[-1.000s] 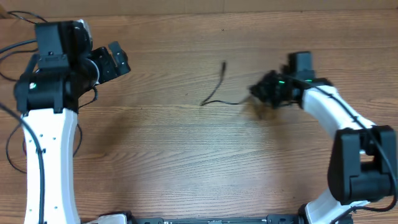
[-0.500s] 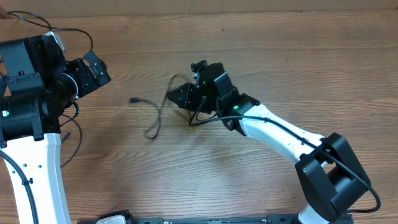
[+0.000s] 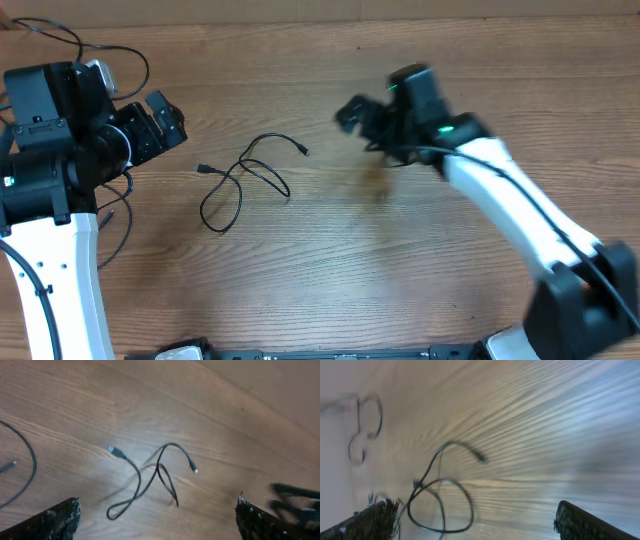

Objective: Untangle cables

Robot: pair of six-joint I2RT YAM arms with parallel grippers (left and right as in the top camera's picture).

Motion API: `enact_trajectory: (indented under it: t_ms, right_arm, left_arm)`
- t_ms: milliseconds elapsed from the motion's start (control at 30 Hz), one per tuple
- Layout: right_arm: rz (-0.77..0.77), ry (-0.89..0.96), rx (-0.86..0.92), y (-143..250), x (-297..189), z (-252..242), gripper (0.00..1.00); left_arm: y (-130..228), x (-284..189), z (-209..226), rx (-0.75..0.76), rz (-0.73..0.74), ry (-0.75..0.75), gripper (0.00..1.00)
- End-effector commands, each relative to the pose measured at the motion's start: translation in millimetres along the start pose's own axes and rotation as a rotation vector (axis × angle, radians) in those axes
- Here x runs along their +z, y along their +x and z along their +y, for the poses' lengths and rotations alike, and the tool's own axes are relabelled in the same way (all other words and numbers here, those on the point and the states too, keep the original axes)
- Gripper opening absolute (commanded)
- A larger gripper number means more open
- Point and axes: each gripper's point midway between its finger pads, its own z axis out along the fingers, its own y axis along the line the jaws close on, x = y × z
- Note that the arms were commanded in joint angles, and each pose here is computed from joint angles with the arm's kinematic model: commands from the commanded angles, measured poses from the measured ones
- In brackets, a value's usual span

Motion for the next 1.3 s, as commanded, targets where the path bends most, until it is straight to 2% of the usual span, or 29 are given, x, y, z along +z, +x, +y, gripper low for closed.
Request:
enact_trajectory:
  t_ms: [0, 133, 367, 567, 700, 867, 1100, 1133, 1267]
  right_arm:
    - [-0.173, 0.001, 0.012, -39.1, -71.4, 1.9, 1.0]
    - [-0.204, 0.058, 0.092, -45.6, -112.5, -30.3, 1.0]
    - [-0.154, 0.197, 0.197, -35.3, -125.4, -78.5, 1.0]
    - [-0.162, 0.283, 0.209, -31.9, -129.5, -95.6, 1.0]
    - [-0.152, 0.288, 0.154, -31.3, -129.5, -95.8, 1.0]
    - [-0.138, 0.296, 0.111, -29.6, -129.7, -97.0, 1.0]
    - [-0.122, 0.309, 0.111, -25.2, -129.1, -100.3, 1.0]
    - [-0.119, 0.311, 0.112, -24.5, -128.6, -101.0, 1.0]
    - [-0.104, 0.322, 0.116, -21.1, -127.6, -103.9, 1.0]
  left_arm:
    - [7.9, 17.4, -5.0, 0.013, 0.079, 0.024, 1.0]
    - [23.1, 54.3, -15.4, 0.043, 0.2, 0.019, 1.0]
    - [55.3, 118.9, -41.4, 0.204, 0.372, 0.03, 1.0]
    - [82.7, 162.1, -31.3, -0.013, 0.505, -0.096, 0.99]
    - [102.6, 181.0, -25.8, 0.024, 0.59, -0.135, 1.0]
    - [115.9, 200.2, -3.3, 0.047, 0.618, -0.292, 0.99]
    - [144.6, 215.5, 4.9, 0.074, 0.725, -0.359, 1.0]
    - [148.5, 216.4, 7.8, 0.077, 0.743, -0.374, 0.96]
    - [154.1, 216.1, 17.9, 0.097, 0.767, -0.431, 0.48]
